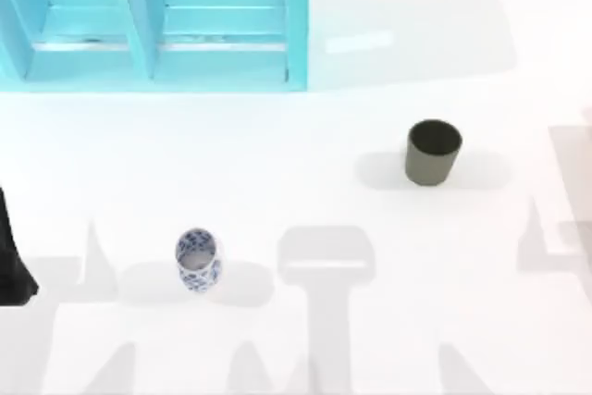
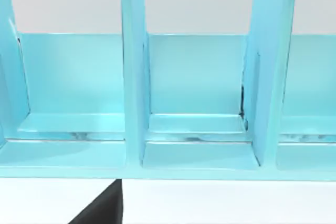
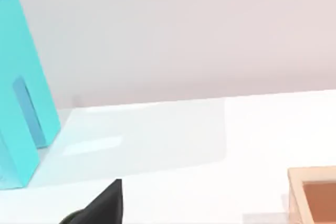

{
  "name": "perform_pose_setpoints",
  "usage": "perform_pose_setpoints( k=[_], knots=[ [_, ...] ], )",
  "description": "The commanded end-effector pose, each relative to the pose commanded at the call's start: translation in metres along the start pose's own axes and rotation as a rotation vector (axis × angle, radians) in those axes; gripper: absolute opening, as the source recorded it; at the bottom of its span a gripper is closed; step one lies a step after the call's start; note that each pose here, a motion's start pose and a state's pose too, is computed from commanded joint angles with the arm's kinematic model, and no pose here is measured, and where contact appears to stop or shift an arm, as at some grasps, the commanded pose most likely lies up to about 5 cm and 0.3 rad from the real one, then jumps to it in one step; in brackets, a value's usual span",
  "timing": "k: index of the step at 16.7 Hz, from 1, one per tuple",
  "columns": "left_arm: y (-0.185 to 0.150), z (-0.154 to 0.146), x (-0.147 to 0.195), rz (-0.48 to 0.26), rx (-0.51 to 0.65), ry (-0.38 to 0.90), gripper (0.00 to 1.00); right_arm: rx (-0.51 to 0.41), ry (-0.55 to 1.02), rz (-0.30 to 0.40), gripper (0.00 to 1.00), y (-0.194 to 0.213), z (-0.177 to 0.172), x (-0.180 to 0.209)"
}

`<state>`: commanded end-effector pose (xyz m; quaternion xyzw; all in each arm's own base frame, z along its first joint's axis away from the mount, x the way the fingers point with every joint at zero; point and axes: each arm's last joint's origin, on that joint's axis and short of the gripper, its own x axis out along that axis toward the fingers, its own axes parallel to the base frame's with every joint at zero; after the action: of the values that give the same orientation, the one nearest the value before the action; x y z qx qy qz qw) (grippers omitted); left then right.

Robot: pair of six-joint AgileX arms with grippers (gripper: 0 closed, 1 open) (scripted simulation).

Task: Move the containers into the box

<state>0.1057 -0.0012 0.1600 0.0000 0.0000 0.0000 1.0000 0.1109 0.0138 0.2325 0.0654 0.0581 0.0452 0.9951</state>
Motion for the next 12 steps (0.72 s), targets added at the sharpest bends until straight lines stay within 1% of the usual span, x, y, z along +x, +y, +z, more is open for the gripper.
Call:
perform_pose_setpoints(
  k=[2,4,7,9,12],
  knots=[
    [0.0,0.0,0.0,0.0,0.0,0.0,1.0,0.046,0.088,0.029,1.0,0.012,0.029,0.008],
    [0.0,0.0,0.0,0.0,0.0,0.0,1.0,0.083,0.207,0.049,1.0,0.029,0.056,0.023],
    [0.0,0.0,0.0,0.0,0.0,0.0,1.0,0.105,0.436,0.052,1.0,0.063,0.086,0.06],
    [0.0,0.0,0.0,0.0,0.0,0.0,1.0,0.092,0.606,0.033,1.0,0.094,0.094,0.091],
    [0.0,0.0,0.0,0.0,0.0,0.0,1.0,0.032,0.85,-0.024,1.0,0.152,0.087,0.138]
  ],
)
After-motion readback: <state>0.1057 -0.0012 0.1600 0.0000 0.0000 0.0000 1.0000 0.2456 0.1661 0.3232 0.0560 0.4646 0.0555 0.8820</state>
